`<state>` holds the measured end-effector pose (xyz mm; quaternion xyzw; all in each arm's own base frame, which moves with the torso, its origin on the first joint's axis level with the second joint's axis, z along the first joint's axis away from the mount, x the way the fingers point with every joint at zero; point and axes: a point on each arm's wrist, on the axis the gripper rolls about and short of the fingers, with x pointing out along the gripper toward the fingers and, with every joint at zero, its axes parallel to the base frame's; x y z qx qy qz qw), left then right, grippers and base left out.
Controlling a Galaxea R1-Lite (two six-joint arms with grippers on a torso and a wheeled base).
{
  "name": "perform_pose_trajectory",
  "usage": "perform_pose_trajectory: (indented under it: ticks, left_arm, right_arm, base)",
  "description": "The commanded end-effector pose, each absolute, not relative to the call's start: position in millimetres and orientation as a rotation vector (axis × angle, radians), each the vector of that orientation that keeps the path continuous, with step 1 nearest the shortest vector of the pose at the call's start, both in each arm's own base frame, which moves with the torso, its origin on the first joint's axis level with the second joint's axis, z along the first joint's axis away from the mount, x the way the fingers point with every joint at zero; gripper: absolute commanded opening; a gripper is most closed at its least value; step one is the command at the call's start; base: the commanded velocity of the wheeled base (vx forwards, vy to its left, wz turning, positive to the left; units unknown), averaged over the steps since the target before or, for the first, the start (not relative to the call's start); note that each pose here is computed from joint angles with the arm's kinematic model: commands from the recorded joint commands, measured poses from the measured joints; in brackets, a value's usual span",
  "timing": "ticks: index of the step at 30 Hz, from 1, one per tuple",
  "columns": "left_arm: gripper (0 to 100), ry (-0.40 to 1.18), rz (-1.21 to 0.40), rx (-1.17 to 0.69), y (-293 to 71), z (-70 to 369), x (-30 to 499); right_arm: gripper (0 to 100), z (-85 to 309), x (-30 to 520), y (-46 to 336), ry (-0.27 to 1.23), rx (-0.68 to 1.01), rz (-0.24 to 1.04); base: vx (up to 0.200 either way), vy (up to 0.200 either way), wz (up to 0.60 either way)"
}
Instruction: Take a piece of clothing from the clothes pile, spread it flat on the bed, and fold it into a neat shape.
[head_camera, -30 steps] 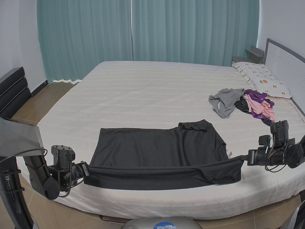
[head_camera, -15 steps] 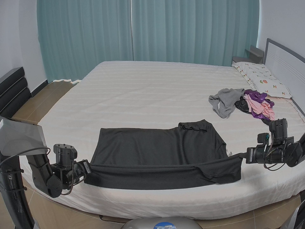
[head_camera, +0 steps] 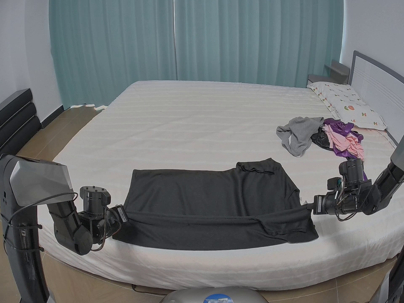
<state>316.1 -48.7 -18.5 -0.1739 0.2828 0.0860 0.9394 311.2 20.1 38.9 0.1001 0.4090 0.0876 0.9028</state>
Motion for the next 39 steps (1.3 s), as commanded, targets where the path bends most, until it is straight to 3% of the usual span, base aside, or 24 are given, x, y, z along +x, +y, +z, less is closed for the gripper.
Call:
perform_pose_trajectory:
  ticks: [1,2,10,18,26,39]
  left_arm:
    - [100,0.598,0.182,-0.351,-49,-29,319]
    - [100,0.598,0.182,-0.351,-49,-30,320]
    - [100,0.57,0.202,-0.415,-47,-25,323]
    - [100,0.468,0.238,-0.508,-28,16,312]
    - [100,0.491,0.203,-0.656,-30,24,295]
    - [100,0.591,0.083,-0.746,-26,17,292]
  right_arm:
    - [0,20,320,20,0.893,0.213,0.175]
    - [100,18,320,20,0.896,0.214,0.176]
    - [100,27,321,21,0.876,0.327,0.142]
    - [100,40,295,21,0.834,0.505,0.144]
    - [100,37,273,14,0.781,0.656,0.182]
    - [100,27,268,14,0.803,0.666,0.179]
  base:
    - [0.0,0.0,0.0]
    - [0.0,0.0,0.0]
    - [0.0,0.0,0.0]
    - [0.0,0.0,0.0]
    - [0.0,0.0,0.0]
    - [0.185,0.0,0.0]
